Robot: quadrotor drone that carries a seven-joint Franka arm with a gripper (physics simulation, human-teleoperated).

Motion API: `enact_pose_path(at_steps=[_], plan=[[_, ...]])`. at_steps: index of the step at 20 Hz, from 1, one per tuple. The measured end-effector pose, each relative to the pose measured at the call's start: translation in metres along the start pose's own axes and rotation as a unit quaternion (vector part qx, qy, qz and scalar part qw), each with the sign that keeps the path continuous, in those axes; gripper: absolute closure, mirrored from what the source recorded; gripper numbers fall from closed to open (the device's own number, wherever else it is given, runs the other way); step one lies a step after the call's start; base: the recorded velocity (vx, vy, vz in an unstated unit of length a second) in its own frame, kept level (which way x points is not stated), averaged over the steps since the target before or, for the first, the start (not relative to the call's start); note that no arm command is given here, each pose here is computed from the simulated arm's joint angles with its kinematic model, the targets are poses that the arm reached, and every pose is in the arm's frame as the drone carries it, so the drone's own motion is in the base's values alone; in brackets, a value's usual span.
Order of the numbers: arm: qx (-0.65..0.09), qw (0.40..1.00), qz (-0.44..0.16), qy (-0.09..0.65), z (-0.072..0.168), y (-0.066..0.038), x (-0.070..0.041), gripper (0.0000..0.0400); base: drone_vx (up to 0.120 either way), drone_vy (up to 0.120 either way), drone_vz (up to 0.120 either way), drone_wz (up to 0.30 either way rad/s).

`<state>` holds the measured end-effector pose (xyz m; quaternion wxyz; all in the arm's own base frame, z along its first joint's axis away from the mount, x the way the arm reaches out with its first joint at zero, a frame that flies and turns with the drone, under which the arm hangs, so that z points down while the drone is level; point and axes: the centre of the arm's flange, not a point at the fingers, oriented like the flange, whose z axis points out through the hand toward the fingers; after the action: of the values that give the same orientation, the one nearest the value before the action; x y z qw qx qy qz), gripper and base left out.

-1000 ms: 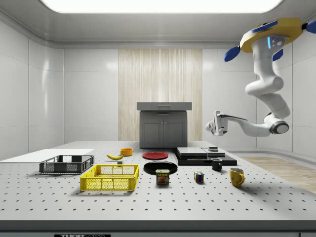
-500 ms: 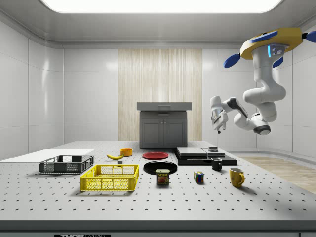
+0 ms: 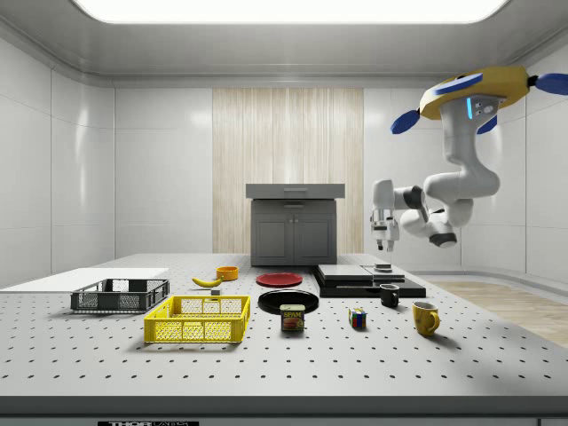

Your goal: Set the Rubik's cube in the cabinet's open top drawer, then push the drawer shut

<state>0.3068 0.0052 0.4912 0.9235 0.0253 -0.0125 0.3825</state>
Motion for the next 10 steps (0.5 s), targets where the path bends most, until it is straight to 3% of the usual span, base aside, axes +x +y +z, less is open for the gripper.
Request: enact_pose_path(at_steps=[10], plan=[[-0.016,1.0,0.0,0.017,-0.0001,-0.0032,-0.0032,0.0,0.12,0.0,-0.12,0.0]])
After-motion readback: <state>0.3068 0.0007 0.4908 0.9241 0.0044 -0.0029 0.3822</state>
